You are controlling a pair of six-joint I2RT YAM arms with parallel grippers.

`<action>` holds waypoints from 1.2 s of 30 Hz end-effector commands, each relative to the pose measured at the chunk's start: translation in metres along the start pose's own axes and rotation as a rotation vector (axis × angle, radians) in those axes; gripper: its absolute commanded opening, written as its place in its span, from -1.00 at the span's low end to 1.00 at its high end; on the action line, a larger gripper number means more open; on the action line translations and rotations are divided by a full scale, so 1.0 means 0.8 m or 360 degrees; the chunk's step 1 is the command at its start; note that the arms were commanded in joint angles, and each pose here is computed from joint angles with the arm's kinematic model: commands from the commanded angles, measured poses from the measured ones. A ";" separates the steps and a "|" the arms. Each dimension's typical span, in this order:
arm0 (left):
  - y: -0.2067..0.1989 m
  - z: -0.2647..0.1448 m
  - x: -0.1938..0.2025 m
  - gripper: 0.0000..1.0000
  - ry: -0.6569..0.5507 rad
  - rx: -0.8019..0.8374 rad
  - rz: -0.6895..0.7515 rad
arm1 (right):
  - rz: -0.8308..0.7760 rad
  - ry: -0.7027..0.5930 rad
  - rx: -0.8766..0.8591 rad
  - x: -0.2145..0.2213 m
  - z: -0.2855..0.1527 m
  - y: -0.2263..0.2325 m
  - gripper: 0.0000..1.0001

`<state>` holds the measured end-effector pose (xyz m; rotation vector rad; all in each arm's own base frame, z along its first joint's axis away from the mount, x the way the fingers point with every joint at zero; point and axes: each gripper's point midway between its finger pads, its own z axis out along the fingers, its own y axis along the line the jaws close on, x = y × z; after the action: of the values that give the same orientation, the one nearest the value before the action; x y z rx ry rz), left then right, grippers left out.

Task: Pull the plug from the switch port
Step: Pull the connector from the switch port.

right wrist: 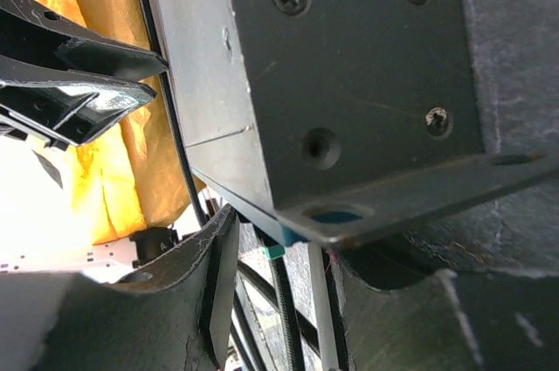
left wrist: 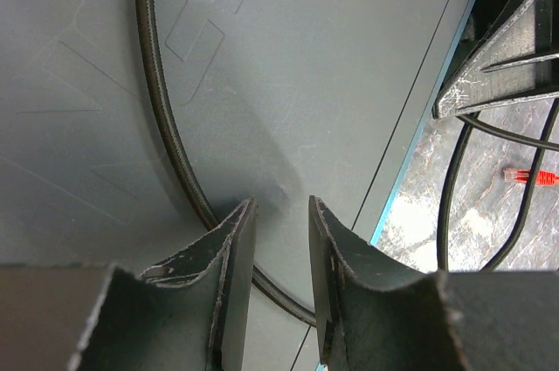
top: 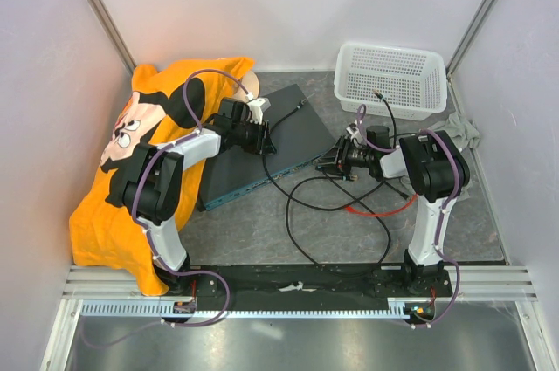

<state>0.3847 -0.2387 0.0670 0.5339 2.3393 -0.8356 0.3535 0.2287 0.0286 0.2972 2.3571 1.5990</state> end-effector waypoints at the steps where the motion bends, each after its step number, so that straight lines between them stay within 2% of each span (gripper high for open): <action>1: 0.024 0.005 0.021 -0.23 0.0076 -0.0112 0.0020 | -0.0049 -0.0043 -0.0040 -0.017 0.008 0.008 -0.15; 11: 0.025 0.007 0.021 -0.23 0.0076 -0.0112 0.0020 | -0.0041 -0.0055 -0.0050 -0.025 0.011 0.010 -0.19; 14: 0.025 0.007 0.022 -0.23 0.0080 -0.0110 0.0015 | -0.0051 -0.0054 -0.0052 -0.026 0.011 0.011 -0.28; 23: 0.024 0.007 0.018 -0.23 0.0072 -0.0107 0.0017 | -0.0055 -0.0052 -0.0034 -0.030 0.011 0.009 -0.29; 26: 0.022 0.006 0.016 -0.23 0.0062 -0.0102 0.0034 | -0.0071 -0.0034 -0.0016 -0.028 0.012 0.006 -0.47; 27: 0.023 0.005 0.014 -0.23 0.0055 -0.0108 0.0043 | -0.0091 -0.0028 -0.0027 -0.028 0.012 0.008 -0.81; 28: 0.024 0.004 0.014 -0.23 0.0055 -0.0113 0.0048 | -0.0107 -0.0022 -0.0041 -0.028 0.011 0.009 -0.98; 36: 0.021 -0.007 -0.004 -0.23 0.0017 -0.0131 0.0167 | -0.0187 0.0078 0.0024 -0.018 0.008 -0.001 -0.99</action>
<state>0.3882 -0.2366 0.0672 0.5725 2.3197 -0.8026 0.3619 0.2293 0.0331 0.2378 2.3717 1.6375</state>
